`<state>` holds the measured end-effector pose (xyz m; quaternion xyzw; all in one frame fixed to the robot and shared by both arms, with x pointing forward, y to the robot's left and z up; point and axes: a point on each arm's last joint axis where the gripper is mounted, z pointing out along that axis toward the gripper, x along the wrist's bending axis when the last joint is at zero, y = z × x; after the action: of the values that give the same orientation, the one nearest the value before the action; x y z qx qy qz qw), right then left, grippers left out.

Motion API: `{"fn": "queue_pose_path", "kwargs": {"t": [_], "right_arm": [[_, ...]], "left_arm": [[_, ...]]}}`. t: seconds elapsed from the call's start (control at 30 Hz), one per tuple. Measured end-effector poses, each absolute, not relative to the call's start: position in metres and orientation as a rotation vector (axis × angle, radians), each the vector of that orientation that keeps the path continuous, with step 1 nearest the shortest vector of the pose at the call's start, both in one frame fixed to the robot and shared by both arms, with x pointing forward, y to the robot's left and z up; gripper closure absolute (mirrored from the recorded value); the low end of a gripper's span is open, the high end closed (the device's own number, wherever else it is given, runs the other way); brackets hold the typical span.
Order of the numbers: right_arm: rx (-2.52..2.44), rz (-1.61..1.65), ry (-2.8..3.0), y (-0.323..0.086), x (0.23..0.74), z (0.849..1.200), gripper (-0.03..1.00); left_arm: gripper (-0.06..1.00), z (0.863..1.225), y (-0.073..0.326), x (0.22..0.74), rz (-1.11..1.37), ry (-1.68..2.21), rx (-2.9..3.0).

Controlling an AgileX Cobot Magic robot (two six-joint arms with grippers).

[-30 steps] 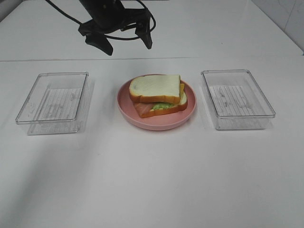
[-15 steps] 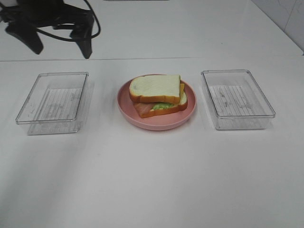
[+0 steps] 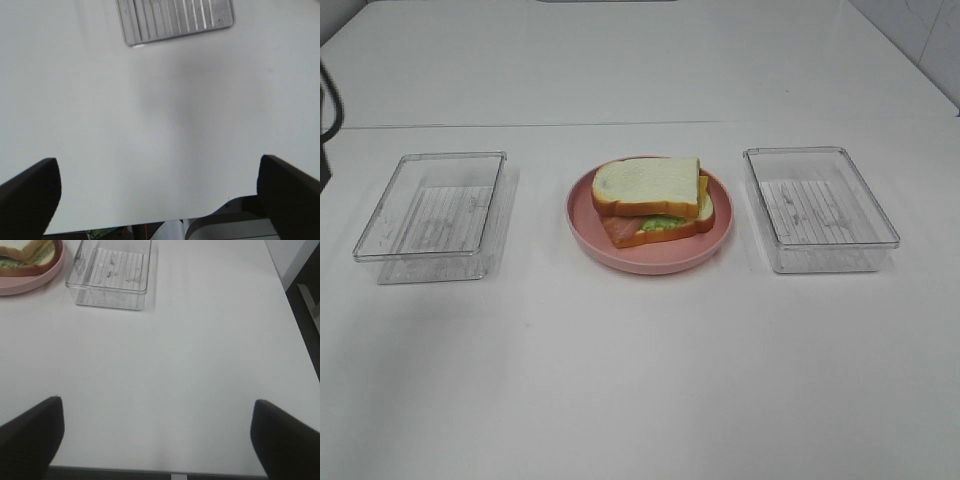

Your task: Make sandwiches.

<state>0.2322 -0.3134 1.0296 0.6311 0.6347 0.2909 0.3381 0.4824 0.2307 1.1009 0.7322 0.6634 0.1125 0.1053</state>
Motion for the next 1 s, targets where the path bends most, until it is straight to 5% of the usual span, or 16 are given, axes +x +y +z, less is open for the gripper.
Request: {"fn": "queue_pose_path", "kwargs": {"t": [0.6,1.0], "right_arm": [[1.644,0.758,1.653,-0.313,0.232,1.03,-0.02],[1.644,0.758,1.653,-0.313,0.232,1.03,-0.02]], "left_arm": [[-0.04,1.079,0.286,0.313,0.531,1.771,1.849],[-0.04,1.055,0.298,0.263,0.651,1.492,1.816]]}}
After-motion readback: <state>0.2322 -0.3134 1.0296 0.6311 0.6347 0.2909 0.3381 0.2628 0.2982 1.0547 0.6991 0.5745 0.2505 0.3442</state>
